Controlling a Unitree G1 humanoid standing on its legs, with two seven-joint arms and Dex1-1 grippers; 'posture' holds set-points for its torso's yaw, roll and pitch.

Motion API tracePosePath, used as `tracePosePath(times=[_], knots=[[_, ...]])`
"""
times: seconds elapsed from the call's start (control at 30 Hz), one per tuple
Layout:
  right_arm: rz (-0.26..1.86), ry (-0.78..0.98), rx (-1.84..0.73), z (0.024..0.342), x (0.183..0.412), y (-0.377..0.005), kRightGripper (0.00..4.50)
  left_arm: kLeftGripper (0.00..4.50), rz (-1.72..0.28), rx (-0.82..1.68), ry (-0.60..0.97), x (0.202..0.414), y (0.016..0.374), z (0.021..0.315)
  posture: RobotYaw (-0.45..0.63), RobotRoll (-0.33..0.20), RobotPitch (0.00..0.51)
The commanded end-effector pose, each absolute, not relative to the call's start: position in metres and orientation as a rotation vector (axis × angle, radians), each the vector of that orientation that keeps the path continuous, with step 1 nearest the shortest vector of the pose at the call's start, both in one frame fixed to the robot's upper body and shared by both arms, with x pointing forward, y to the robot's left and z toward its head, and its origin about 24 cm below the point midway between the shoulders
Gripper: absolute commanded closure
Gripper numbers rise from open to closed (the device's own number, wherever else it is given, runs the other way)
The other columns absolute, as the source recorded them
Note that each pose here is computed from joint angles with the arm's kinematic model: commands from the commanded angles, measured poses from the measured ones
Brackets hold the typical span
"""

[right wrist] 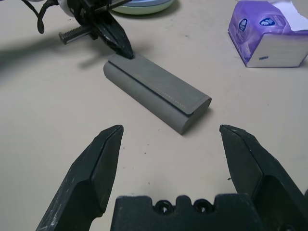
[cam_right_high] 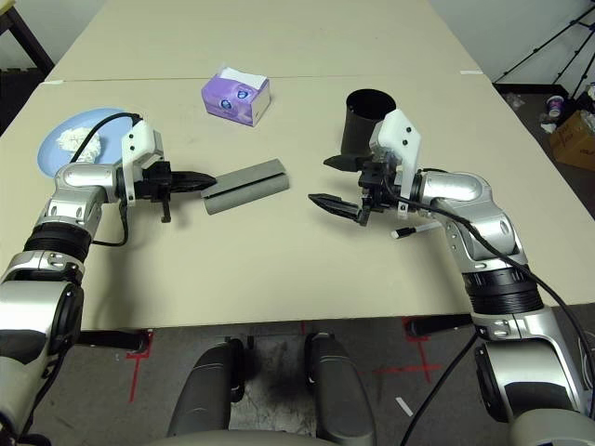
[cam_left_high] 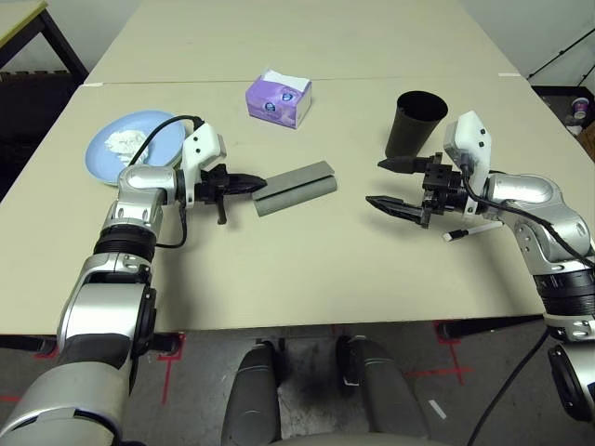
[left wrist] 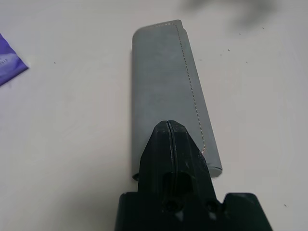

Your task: Organize and tidy the items on the table.

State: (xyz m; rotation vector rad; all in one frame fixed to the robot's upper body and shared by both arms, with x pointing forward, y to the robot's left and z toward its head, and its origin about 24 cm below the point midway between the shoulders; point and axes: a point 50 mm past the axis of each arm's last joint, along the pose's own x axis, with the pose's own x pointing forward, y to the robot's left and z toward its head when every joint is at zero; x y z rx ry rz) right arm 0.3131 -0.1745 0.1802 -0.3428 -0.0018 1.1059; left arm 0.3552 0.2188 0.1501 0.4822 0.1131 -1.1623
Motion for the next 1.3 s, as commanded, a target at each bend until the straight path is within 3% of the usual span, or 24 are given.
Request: tracePosePath(times=[0.03, 0.37, 0.67, 0.77, 1.07, 1.3], knots=[[1.112, -0.01, -0.362, 0.183, 0.314, -0.172, 0.0, 4.47, -1.181, 0.484, 0.157, 0.35, 0.218, 0.139, -0.1, 0.0, 0.196], [1.112, -0.022, -0.368, 0.186, 0.315, -0.172, 0.0, 4.47, -1.15, 0.524, 0.179, 0.348, 0.224, 0.134, -0.09, 0.0, 0.187], [1.105, -0.02, -0.336, 0.179, 0.315, -0.174, 0.0, 4.47, -1.069, 0.504, 0.011, 0.35, 0.235, 0.187, -0.06, 0.0, 0.18], [1.104, -0.023, -0.333, 0.177, 0.316, -0.173, 0.0, 3.57, -1.068, 0.491, -0.036, 0.345, 0.231, 0.2, -0.05, 0.0, 0.175], [1.117, -0.04, -0.347, 0.184, 0.317, -0.175, 0.0, 0.12, -1.234, 0.518, -0.056, 0.33, 0.198, 0.21, -0.05, 0.0, 0.165], [1.118, 0.003, -0.388, 0.186, 0.315, -0.185, 0.0, 0.05, -1.416, 0.54, -0.037, 0.33, 0.173, 0.202, -0.08, 0.0, 0.164]])
